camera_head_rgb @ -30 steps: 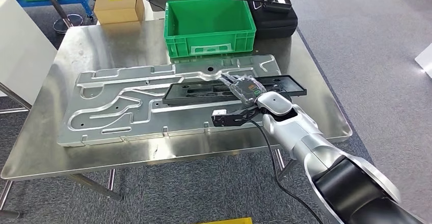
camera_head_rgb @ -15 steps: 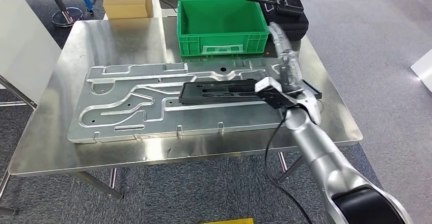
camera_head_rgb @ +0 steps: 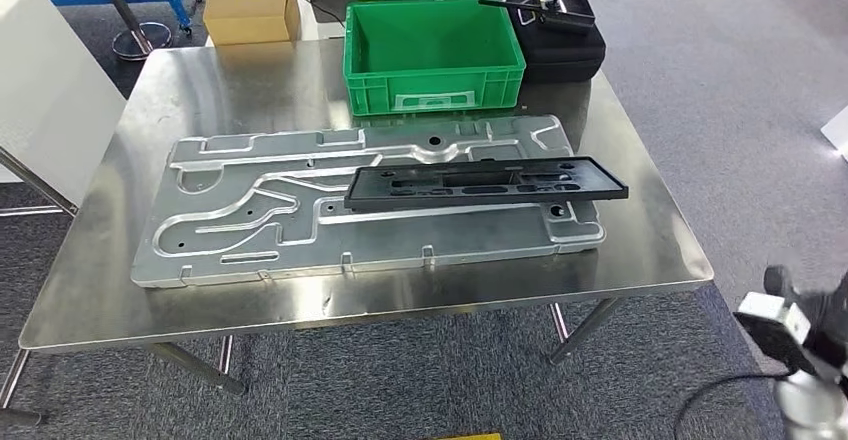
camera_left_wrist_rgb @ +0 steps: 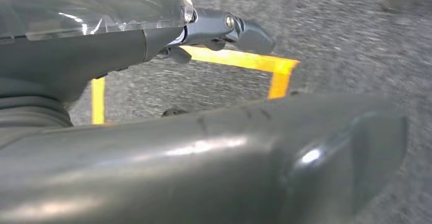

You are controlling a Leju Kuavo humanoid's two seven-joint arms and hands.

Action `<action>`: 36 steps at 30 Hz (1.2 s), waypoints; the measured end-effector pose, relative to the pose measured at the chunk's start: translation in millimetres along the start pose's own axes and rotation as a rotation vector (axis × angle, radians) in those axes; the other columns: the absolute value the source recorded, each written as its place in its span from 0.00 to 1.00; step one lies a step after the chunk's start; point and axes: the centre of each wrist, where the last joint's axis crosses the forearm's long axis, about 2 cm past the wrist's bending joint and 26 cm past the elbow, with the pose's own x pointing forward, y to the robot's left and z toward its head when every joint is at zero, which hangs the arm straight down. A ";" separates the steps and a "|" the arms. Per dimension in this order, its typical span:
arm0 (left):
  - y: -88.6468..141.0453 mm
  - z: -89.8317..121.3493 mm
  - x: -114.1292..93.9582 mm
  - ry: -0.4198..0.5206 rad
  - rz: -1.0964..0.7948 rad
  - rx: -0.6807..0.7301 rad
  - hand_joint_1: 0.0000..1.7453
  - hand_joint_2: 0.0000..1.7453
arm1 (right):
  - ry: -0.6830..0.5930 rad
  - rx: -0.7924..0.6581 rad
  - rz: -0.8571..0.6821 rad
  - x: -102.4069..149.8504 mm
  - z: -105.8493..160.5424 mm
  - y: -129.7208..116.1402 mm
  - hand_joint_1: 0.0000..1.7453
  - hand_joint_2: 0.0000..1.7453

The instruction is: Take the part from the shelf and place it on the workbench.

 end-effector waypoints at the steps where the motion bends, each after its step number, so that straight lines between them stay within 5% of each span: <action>1: 0.3 1.0 -2.1 0.008 -0.001 0.005 0.00 0.00 | 0.036 0.044 0.020 -4.4 20.9 -6.8 0.00 0.00; 4: 2.3 3.0 -6.2 0.023 -0.007 0.017 0.00 0.00 | 0.178 0.176 0.061 -10.5 82.1 -13.4 0.00 0.00; 10: 0.7 1.7 -3.5 0.002 -0.005 0.015 0.00 0.00 | 0.562 0.506 -0.007 -4.4 202.7 12.7 0.00 0.00; 16: -1.9 2.8 -5.5 0.001 0.000 0.012 0.00 0.00 | 0.990 0.851 -0.160 47.5 292.7 32.3 0.00 0.00; 26: -10.5 3.9 -6.5 0.003 -0.021 -0.022 0.00 0.00 | 1.585 1.369 -0.343 127.1 328.9 56.8 0.00 0.00; 36: -15.3 3.6 -5.3 0.025 -0.037 -0.040 0.00 0.00 | 1.669 1.537 -0.448 151.8 332.3 64.1 0.00 0.00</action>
